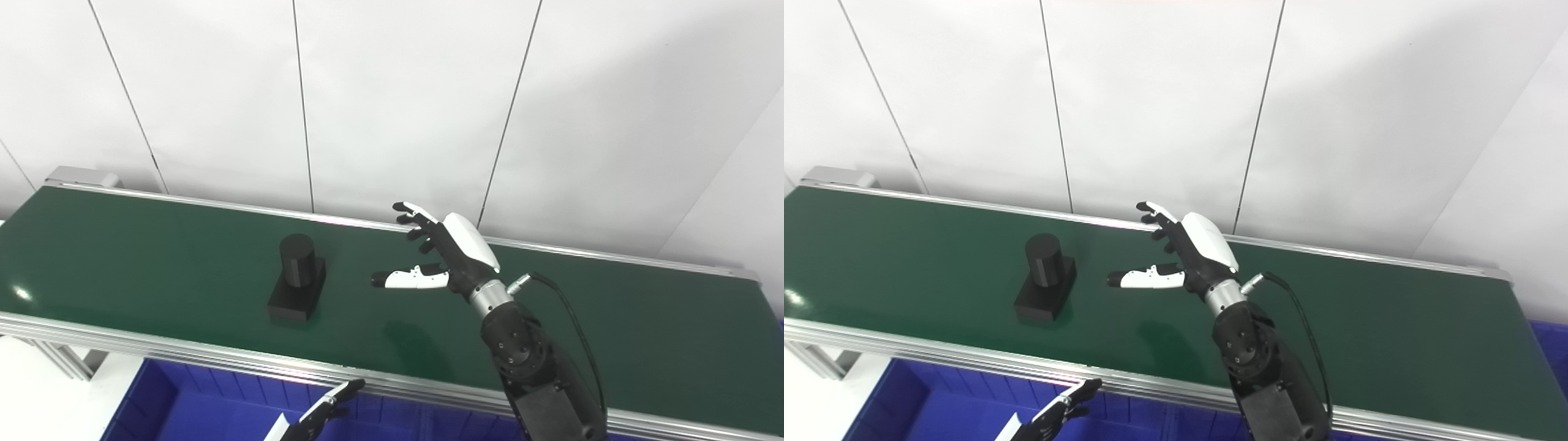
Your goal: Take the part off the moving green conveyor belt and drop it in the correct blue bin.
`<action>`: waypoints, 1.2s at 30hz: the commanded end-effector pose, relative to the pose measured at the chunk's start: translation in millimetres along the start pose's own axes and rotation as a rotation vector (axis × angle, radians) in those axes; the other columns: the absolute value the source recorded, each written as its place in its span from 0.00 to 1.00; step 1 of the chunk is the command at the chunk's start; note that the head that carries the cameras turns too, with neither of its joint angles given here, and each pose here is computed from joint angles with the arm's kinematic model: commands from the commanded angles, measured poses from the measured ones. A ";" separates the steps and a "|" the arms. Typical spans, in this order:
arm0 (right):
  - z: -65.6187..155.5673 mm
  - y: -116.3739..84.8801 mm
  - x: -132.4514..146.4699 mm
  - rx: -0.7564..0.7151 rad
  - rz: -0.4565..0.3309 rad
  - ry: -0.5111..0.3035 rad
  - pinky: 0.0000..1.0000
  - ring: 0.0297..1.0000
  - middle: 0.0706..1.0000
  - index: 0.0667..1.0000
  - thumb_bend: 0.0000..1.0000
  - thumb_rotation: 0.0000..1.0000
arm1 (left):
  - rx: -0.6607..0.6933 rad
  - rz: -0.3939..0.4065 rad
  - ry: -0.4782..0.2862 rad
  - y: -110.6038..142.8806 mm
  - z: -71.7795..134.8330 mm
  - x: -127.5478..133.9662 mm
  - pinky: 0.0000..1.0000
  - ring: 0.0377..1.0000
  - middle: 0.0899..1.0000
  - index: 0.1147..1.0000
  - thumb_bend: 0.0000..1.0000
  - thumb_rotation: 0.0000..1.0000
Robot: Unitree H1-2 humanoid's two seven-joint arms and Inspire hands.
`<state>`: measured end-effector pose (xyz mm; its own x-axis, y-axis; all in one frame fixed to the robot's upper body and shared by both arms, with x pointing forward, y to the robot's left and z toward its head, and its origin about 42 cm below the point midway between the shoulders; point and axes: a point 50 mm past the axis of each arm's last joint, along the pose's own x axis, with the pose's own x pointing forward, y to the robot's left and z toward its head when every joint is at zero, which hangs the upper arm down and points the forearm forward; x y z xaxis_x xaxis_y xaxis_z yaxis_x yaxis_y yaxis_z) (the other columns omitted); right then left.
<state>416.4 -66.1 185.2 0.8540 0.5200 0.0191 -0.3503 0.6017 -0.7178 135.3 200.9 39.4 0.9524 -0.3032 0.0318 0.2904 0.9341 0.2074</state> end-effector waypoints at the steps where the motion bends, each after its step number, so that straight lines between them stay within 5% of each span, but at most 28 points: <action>1: 27.7 -12.6 17.9 -0.013 -0.032 -0.069 0.62 0.75 0.83 0.91 0.96 0.62 | -0.009 -0.011 -0.058 3.6 8.6 -0.4 0.83 0.89 0.92 0.88 0.92 0.38; 36: 25.8 40.2 82.1 -0.079 0.098 0.028 0.72 0.85 0.90 0.90 0.97 0.59 | 0.069 0.014 -0.104 -26.5 6.6 -3.4 0.81 0.85 0.87 0.83 0.92 0.31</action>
<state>454.6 -9.2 138.4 0.8470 0.4902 -0.2057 -0.4590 0.4793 -0.7481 125.1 177.6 31.2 0.9490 -0.3071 0.0712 0.2762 0.9189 0.2817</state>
